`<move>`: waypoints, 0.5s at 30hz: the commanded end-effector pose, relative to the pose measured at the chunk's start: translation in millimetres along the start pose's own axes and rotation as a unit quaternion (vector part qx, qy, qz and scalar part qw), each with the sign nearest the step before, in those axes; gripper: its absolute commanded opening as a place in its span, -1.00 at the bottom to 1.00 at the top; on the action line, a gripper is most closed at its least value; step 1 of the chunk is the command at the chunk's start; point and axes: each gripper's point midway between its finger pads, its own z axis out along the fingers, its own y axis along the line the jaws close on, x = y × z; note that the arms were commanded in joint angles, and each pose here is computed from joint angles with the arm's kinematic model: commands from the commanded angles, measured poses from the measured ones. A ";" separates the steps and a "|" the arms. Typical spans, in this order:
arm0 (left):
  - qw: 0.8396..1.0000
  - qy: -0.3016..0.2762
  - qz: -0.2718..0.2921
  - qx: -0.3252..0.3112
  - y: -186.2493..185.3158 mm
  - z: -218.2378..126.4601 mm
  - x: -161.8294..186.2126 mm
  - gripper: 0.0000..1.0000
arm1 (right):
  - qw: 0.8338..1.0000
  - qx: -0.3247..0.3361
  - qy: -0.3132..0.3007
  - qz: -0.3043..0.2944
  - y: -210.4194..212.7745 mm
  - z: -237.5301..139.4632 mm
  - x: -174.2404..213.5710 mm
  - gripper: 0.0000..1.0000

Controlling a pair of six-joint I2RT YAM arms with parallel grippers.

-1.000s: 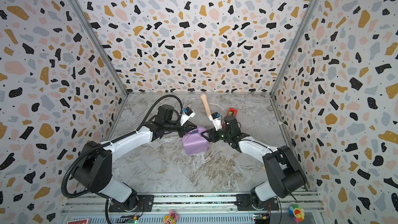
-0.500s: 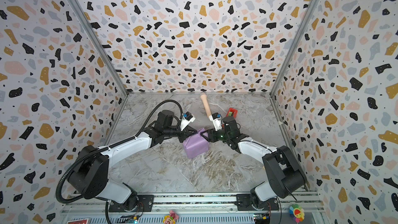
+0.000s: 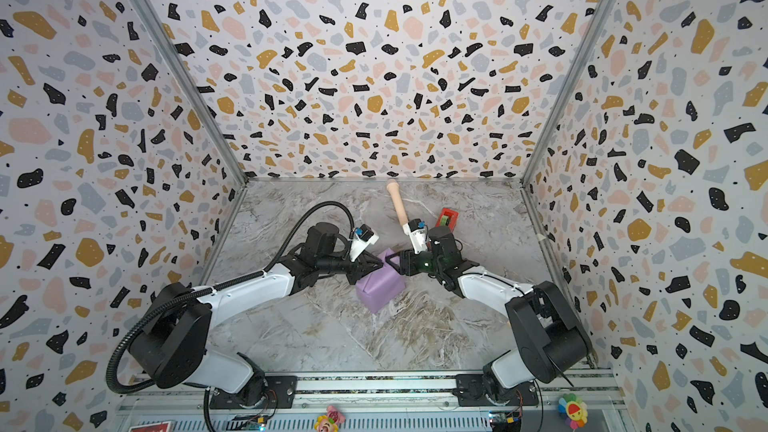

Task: Wrap the gift box in paper

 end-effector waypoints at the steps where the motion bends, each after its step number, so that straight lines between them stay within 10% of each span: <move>1: 0.999 -0.005 -0.006 0.036 -19.5 -0.9 3.0 -0.58 | 0.999 0.046 0.025 0.014 -16.4 -3.1 13.3 0.13; 15: 0.999 0.016 -0.007 0.038 -24.3 2.5 26.9 -0.25 | 0.999 0.024 -0.019 0.009 4.8 -26.2 -19.7 0.21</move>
